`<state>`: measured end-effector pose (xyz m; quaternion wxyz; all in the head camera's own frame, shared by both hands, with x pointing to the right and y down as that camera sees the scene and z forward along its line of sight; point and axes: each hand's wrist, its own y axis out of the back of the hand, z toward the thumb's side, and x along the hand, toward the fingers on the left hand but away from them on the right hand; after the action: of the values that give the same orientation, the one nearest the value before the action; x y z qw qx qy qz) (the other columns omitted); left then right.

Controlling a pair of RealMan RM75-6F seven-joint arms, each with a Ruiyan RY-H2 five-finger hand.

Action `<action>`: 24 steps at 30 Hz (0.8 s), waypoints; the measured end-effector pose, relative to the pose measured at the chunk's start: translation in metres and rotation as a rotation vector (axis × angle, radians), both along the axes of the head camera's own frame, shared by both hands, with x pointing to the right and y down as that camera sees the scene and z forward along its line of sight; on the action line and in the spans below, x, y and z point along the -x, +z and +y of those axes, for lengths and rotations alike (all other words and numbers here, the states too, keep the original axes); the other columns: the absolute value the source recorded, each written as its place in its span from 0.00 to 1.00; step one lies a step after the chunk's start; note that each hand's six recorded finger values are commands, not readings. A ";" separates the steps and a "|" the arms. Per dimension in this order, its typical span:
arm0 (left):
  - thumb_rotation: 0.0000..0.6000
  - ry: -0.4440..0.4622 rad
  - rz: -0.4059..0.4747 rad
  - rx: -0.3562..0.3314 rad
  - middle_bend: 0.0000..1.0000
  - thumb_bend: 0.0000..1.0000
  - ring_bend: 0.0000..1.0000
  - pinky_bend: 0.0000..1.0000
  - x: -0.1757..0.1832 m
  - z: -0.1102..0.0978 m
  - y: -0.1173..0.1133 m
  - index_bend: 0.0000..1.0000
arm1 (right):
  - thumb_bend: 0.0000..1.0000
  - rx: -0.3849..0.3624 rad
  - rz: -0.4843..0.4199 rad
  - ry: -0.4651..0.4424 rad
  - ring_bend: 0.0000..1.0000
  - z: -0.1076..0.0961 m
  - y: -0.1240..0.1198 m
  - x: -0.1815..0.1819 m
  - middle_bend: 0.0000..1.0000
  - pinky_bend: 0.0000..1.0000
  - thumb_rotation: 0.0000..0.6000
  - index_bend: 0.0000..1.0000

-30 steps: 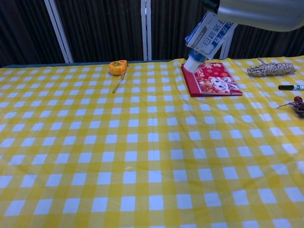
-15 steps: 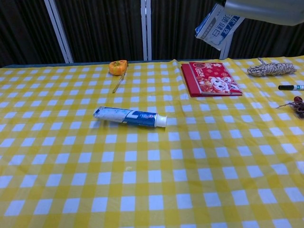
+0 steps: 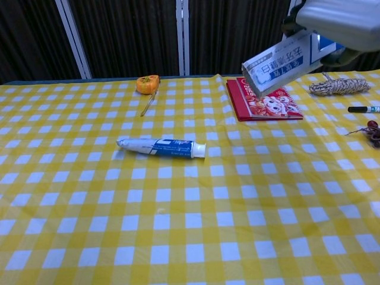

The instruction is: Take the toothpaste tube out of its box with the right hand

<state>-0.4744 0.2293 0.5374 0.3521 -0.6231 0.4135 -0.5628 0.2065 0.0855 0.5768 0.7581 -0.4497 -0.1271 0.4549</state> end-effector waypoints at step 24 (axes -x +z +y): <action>1.00 -0.015 0.006 0.003 0.00 0.00 0.00 0.00 0.005 -0.002 0.000 0.00 | 0.00 0.303 -0.134 -0.023 0.00 0.068 0.051 0.022 0.00 0.05 1.00 0.00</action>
<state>-0.4792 0.2277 0.5374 0.3459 -0.6223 0.4183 -0.5640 0.1849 0.1539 0.6281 0.6767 -0.5894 -0.1021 0.4292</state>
